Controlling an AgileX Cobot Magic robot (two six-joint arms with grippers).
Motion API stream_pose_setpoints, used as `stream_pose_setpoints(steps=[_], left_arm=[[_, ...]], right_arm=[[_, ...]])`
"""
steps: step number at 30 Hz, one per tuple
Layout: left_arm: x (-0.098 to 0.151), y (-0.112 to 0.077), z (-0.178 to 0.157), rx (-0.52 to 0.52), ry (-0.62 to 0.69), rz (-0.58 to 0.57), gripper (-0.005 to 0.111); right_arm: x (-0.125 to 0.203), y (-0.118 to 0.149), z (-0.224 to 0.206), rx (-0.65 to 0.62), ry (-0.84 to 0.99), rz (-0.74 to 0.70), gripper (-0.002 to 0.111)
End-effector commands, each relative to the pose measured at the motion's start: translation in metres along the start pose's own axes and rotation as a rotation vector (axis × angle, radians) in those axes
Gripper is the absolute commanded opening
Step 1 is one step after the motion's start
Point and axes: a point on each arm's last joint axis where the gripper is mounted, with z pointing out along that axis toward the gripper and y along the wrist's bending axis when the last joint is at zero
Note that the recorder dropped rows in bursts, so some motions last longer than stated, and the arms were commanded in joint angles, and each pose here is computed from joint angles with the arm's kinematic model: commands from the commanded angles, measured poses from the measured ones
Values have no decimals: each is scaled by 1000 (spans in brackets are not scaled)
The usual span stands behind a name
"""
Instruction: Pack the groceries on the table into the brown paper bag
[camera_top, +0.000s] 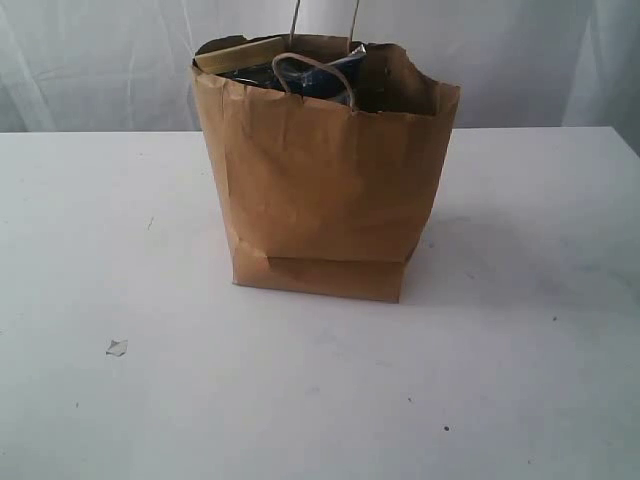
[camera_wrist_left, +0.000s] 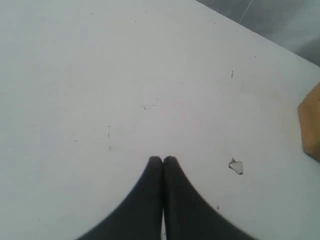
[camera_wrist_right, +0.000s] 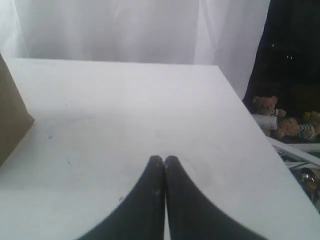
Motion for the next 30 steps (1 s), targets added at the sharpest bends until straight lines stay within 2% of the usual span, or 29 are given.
stream_pose_setpoints(steps=[1, 2, 4, 6, 8, 9, 11, 12, 14, 16, 17, 18, 20, 23, 25, 26, 28, 30], left_arm=[[0, 0, 0, 8, -11, 72, 0], [-2, -1, 0, 18, -33, 53, 0], [-13, -6, -1, 85, -158, -81, 0], [-30, -12, -6, 170, -339, -173, 0], [-45, -16, -14, 235, -516, -162, 0], [-50, -17, -18, 247, -593, -121, 0], [-59, -19, -25, 252, -721, -34, 0], [-64, -19, -30, 256, -803, -33, 0], [-75, -14, -40, 235, -937, -111, 0], [-100, -14, -58, 201, -1075, -226, 0], [-112, -16, -66, 179, -1126, -245, 0], [-126, -21, -74, 152, -1168, -233, 0], [-155, -36, -88, 109, -1213, -118, 0], [-196, -73, -94, 109, -1134, 190, 0], [-217, -96, -78, 82, -979, 463, 0], [-224, -102, -63, 67, -883, 548, 0], [-238, -110, -30, 39, -632, 632, 0], [-238, -109, 7, 3, -278, 635, 0]], right_arm=[[12, 1, 0, 1, 19, 18, 0], [12, 1, 0, 0, 21, 18, 0], [13, 1, 0, 0, 29, 18, 0], [13, 1, 0, 0, 29, 18, 0], [13, 1, 0, 1, 29, 22, 0], [13, 1, 0, 1, 29, 22, 0], [13, 1, 0, 1, 29, 22, 0], [13, 1, 0, 1, 29, 31, 0], [13, 1, 0, 1, 24, 45, 0], [12, 1, 0, 1, 18, 65, 0], [12, 1, 0, 1, 14, 65, 0], [12, 1, 0, 1, 9, 65, 0], [11, 1, 0, 0, 0, 63, 0], [10, 1, 0, 0, -13, 94, 0], [9, 1, 0, -2, -22, 166, 0], [9, 1, 0, -2, -22, 201, 0], [9, 1, 0, -3, -22, 295, 0], [9, 1, 0, -4, -22, 348, 0]])
